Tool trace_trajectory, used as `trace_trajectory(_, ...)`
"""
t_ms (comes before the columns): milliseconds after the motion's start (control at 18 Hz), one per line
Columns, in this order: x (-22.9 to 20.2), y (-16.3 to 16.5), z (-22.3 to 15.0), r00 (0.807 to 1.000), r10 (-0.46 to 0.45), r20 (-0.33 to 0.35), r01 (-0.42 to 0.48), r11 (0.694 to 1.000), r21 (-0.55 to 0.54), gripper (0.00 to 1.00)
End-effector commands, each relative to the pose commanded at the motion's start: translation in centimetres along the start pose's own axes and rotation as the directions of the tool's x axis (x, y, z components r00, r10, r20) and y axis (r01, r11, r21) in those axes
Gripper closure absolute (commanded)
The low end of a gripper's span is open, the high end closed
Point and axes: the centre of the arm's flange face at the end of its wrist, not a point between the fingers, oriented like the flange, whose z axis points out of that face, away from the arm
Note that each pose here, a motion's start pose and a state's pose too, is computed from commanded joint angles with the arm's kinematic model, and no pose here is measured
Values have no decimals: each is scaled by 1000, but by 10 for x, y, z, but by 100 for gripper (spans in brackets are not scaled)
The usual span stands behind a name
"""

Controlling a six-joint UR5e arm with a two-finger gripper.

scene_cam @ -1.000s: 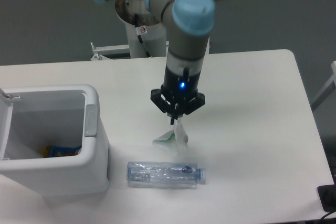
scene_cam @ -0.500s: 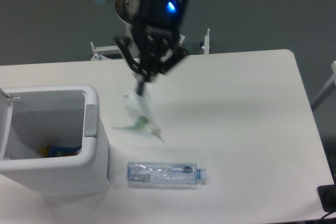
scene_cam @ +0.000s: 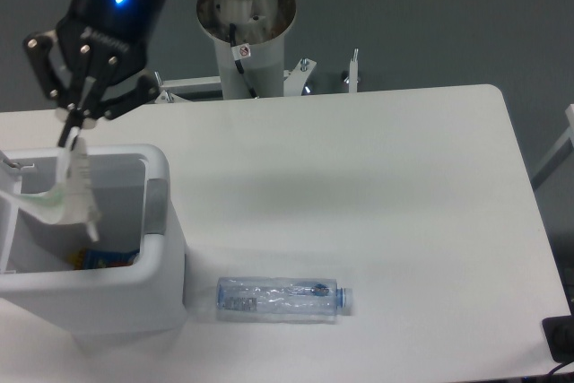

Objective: Place the trash in the trash can
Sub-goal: 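Carry the wrapper over the white bin and open the gripper, then raise the gripper out of the bin and move toward the bottle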

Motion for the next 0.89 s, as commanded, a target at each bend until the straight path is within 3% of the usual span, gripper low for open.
trace_trajectory(56, -2, 0, 2, 1000, 16, 6, -16, 1000, 8, 31)
trace_trajectory(111, -5, -2, 6, 1000, 18, 8, -18, 1000, 7, 0)
trace_trajectory(500, -14, -3, 2, 999, -27, 25, 27, 1000, 8, 0)
trace_trajectory(722, -71, -22, -30, 983, -135, 120, 126, 989, 80, 0)
trace_trajectory(889, -97, -31, -51, 968, -160, 191, 137, 982, 130, 0)
